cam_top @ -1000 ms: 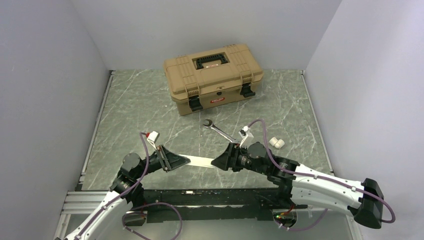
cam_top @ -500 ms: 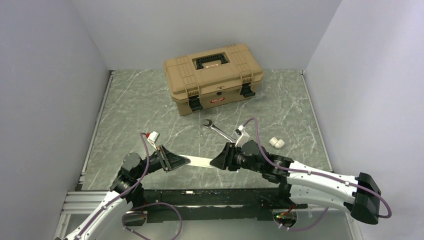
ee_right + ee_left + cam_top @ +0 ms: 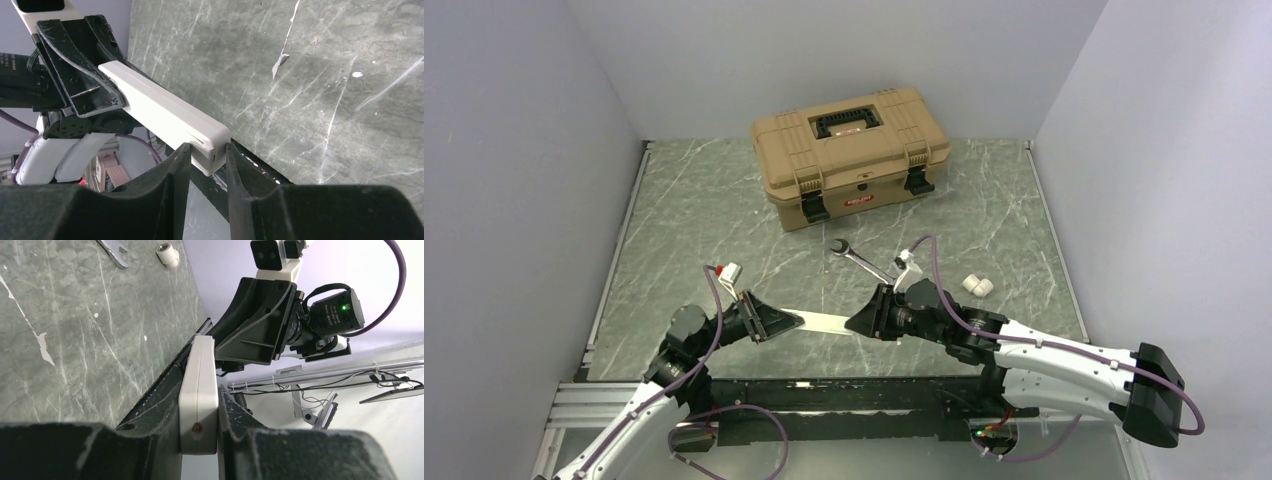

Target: Load the batteries into the remote control

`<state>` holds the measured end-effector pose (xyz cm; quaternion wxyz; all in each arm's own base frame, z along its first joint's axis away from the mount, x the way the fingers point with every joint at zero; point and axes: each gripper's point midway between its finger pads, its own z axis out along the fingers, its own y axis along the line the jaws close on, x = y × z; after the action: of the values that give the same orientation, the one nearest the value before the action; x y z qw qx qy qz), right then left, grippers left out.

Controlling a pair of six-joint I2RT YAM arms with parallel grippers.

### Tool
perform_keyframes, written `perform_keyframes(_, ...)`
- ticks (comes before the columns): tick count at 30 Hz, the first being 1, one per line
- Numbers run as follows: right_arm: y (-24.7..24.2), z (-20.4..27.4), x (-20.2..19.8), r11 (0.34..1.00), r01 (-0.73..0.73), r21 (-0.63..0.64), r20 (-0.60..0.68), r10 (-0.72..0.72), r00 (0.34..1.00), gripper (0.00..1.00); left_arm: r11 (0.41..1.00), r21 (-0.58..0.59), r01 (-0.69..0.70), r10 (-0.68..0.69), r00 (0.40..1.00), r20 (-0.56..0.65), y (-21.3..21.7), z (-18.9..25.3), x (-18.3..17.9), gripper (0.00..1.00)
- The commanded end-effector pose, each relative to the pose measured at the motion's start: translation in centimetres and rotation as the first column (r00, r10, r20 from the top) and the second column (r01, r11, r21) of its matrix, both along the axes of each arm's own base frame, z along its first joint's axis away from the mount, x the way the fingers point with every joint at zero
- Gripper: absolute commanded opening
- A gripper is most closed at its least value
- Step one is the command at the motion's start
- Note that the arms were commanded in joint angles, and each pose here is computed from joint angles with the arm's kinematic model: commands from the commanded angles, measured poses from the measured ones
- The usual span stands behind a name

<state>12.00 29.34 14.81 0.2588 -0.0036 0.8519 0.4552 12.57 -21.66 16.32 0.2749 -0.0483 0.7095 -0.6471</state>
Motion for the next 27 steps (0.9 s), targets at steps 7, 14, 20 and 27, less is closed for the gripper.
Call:
perform_keyframes(7,1.2,3.0,-0.1,0.994,-0.024,0.103,0.026,0.022,0.999,0.02,0.999,-0.04,-0.005,0.008,0.997,0.074,0.1,2.3,0.1,0.0)
perform_keyframes(14,1.0,3.5,0.1,0.993,-0.013,0.119,0.036,0.009,0.999,0.27,0.999,-0.039,-0.003,0.006,0.997,0.072,0.0,2.1,0.1,0.0)
perform_keyframes(20,1.6,3.5,0.1,0.994,-0.027,0.108,0.03,0.024,0.999,0.57,1.0,-0.028,-0.002,0.004,0.997,0.074,0.0,2.1,0.1,0.0)
perform_keyframes(27,2.4,4.2,0.5,0.993,-0.034,0.114,0.037,0.03,0.999,0.6,1.0,-0.027,-0.005,0.007,0.997,0.074,0.0,2.1,0.1,0.0)
